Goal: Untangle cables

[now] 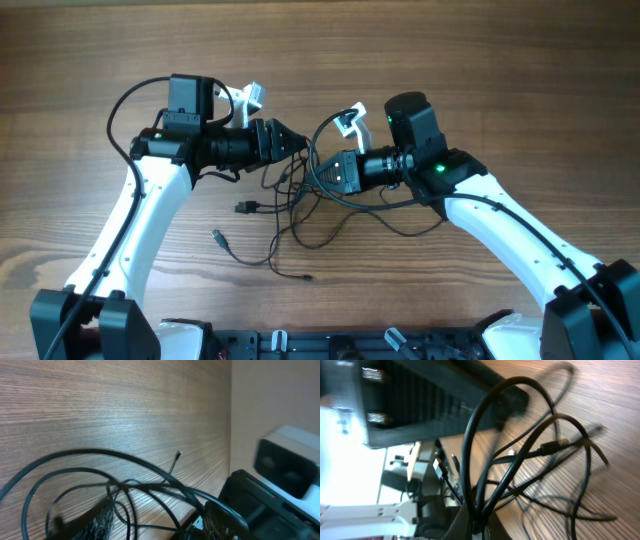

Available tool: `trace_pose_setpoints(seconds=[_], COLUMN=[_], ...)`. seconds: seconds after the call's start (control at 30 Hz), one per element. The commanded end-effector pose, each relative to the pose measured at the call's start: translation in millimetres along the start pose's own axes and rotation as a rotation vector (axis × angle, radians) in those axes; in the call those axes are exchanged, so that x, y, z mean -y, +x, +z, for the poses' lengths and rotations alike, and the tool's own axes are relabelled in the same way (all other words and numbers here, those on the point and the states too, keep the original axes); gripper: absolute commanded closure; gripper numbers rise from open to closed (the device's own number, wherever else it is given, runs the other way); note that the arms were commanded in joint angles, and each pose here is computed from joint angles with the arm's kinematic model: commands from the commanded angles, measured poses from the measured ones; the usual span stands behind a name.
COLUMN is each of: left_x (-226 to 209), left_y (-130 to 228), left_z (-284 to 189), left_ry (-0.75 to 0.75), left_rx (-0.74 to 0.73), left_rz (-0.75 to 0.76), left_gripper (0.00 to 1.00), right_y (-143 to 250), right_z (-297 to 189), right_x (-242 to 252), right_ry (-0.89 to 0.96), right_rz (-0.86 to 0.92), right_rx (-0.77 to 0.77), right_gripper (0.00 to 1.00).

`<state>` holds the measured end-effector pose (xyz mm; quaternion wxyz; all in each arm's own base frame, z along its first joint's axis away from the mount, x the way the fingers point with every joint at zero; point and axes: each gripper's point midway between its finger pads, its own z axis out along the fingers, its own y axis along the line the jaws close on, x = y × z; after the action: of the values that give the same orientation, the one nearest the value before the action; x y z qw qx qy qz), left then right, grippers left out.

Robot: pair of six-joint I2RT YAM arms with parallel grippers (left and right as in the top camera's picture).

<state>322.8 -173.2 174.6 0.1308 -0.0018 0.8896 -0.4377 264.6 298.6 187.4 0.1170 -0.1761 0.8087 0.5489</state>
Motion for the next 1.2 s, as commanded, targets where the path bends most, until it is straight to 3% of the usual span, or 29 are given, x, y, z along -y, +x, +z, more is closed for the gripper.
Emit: trace_pose_setpoints(seconds=[0.0,0.23,0.33,0.37,0.4,0.43,0.47,0.5,0.57,0.63,0.67,0.73,0.83,0.93,1.0,1.07,1.17], left_x=[18,20,22,21,18,16,13,10,-6,-23,-32,-48,-65,-79,-88,-64,-41], left_y=[6,17,19,19,18,17,18,18,19,22,23,23,17,5,-1,1,0], left_z=[1,18,21,21,20,20,20,20,17,13,10,3,-9,-23,-34,-30,-26], left_ry=[0.04,-0.031,-0.037,-0.042,-0.056,-0.072,-0.087,-0.104,-0.19,-0.281,-0.333,-0.425,-0.501,-0.513,-0.509,-0.309,-0.163], left_rx=[-0.021,-0.046,-0.053,-0.051,-0.046,-0.04,-0.04,-0.039,-0.035,-0.035,-0.032,-0.023,0.009,0.059,0.095,0.057,0.033], left_rz=[0.056,0.104,0.113,0.113,0.111,0.111,0.107,0.102,0.079,0.057,0.048,0.033,0.006,-0.051,-0.124,-0.144,-0.115], left_gripper=[0.41,0.41,0.44,0.58,0.79,0.92,0.96,0.96,0.96,0.96,0.96,0.96,0.96,0.96,0.96,0.96,0.96], right_y=[6,11,9,7,4,1,-1,-3,-4,7,23,49,70,65,52,38,32], right_z=[0,-8,-9,-7,-6,-4,-2,0,-1,-24,-52,-95,-123,-111,-77,-33,-1], right_x=[-17,-55,-56,-52,-48,-41,-32,-19,30,96,132,164,174,170,152,108,45], right_ry=[-0.108,-0.308,-0.309,-0.288,-0.259,-0.221,-0.173,-0.101,0.154,0.524,0.77,1.07,1.234,1.159,0.94,0.594,0.222], right_rz=[-0.048,-0.164,-0.178,-0.173,-0.161,-0.133,-0.102,-0.068,0.048,0.228,0.349,0.453,0.478,0.433,0.326,0.167,0.001], right_rx=[-0.046,-0.098,-0.09,-0.078,-0.063,-0.049,-0.033,-0.011,0.048,0.113,0.153,0.176,0.136,0.108,0.044,-0.026,-0.082], right_gripper=[0.96,0.96,0.95,0.95,0.95,0.95,0.9,0.81,0.82,0.96,0.96,0.95,0.82,0.75,0.73,0.62,0.62])
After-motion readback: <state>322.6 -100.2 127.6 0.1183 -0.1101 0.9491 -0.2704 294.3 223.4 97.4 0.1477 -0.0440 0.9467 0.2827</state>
